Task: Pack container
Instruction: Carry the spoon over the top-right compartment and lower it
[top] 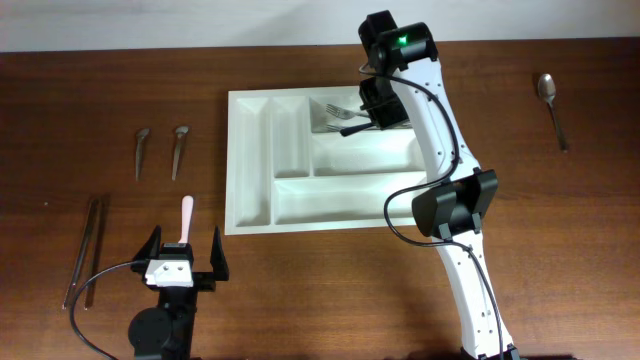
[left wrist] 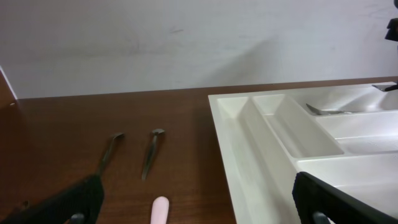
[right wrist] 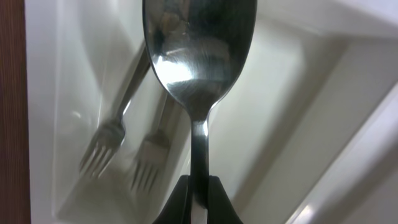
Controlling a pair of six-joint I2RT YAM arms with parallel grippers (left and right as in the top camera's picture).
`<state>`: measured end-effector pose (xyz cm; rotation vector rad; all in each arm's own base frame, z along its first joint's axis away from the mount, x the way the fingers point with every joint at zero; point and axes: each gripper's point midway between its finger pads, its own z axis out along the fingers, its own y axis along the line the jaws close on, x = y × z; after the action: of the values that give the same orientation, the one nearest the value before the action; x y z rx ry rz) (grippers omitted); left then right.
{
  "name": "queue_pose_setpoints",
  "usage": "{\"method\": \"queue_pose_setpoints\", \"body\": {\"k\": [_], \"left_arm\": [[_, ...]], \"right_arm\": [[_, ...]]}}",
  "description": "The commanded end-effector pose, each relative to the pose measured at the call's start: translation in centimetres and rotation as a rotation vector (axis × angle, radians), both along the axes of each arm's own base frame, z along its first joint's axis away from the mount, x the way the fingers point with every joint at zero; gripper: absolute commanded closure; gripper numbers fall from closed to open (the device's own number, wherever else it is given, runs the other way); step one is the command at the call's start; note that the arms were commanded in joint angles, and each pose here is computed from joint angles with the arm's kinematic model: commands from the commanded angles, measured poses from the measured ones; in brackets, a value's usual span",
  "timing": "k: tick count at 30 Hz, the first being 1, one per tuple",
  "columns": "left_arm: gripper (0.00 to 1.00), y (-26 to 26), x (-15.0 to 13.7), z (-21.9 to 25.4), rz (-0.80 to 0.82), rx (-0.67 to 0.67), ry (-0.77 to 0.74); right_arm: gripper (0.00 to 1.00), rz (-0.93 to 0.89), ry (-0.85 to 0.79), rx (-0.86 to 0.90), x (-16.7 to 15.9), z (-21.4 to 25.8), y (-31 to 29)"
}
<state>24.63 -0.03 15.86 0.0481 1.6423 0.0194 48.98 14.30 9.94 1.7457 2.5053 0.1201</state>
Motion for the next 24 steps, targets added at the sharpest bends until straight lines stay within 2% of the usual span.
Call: {"method": "queue_pose_setpoints", "body": {"k": [1, 10, 24], "left_arm": [[0.01, -0.2, 0.0, -0.1, -0.013, 0.011, 0.001], [0.01, -0.2, 0.0, -0.1, -0.013, 0.011, 0.001], [0.01, -0.2, 0.0, -0.1, -0.013, 0.011, 0.001]], "right_arm": [[0.96, -0.006, -0.038, -0.041, 0.4, 1.7, -2.0], [0.96, 0.127, -0.033, -0.028, 0.3, 1.7, -1.8], [0.96, 0.109, -0.053, -0.079, 0.4, 2.2, -2.1]]}}
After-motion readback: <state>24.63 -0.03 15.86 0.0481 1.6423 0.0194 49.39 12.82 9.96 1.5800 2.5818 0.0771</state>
